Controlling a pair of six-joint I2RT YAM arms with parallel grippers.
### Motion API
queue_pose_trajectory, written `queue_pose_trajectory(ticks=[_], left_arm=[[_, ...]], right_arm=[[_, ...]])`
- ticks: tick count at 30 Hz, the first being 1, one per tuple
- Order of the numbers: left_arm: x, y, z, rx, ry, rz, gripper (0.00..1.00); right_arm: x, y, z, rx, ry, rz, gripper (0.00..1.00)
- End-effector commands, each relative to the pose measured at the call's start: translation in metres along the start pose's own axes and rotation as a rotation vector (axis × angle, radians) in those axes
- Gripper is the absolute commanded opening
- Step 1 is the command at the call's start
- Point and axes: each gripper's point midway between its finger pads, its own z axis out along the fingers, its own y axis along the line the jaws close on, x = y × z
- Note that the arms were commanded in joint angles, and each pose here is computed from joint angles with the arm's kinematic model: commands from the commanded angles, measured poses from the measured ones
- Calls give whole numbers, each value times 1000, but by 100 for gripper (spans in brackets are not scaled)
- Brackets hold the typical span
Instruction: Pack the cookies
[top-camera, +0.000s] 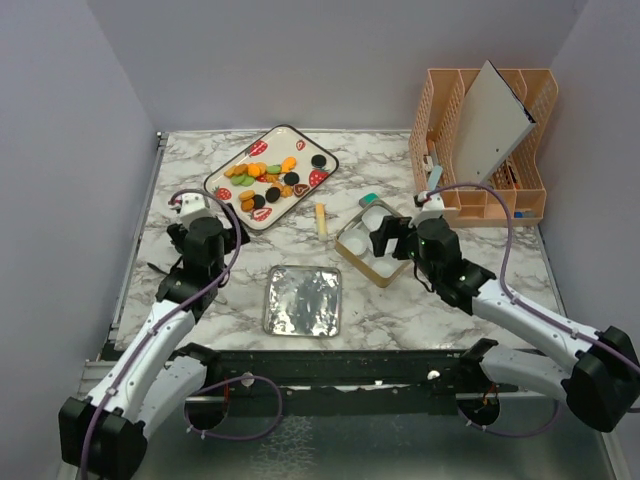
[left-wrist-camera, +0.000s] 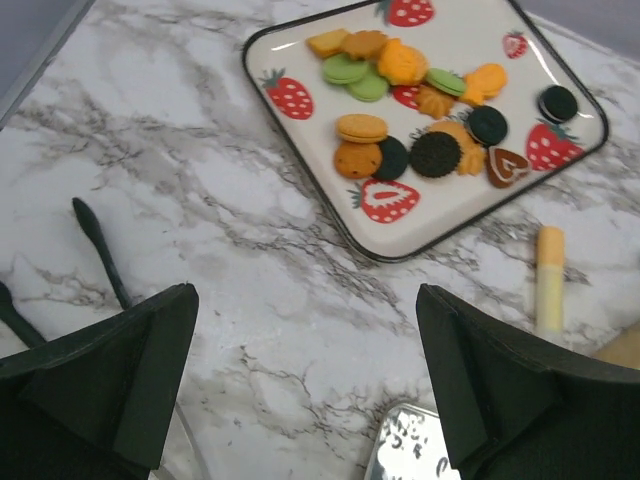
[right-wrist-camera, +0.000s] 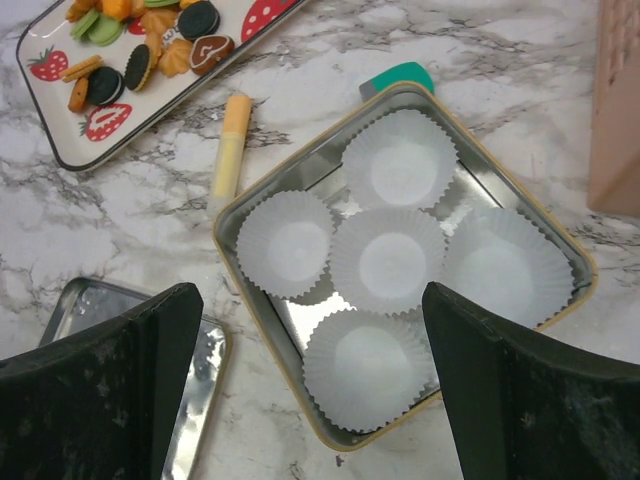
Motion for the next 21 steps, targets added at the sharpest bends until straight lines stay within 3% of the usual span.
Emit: queue_pose_trajectory(ticks=[1, 10, 21], left_arm=[[15, 38, 18, -186, 92, -176, 99], [61, 105, 21, -478, 232, -339, 99], [126, 125, -6, -659, 441, -489, 99]], right_arm=[[-14, -19, -8, 66, -128, -37, 100], [-9, -44, -17, 160, -188, -32, 100], [-1, -71, -18, 278, -240, -11, 100]])
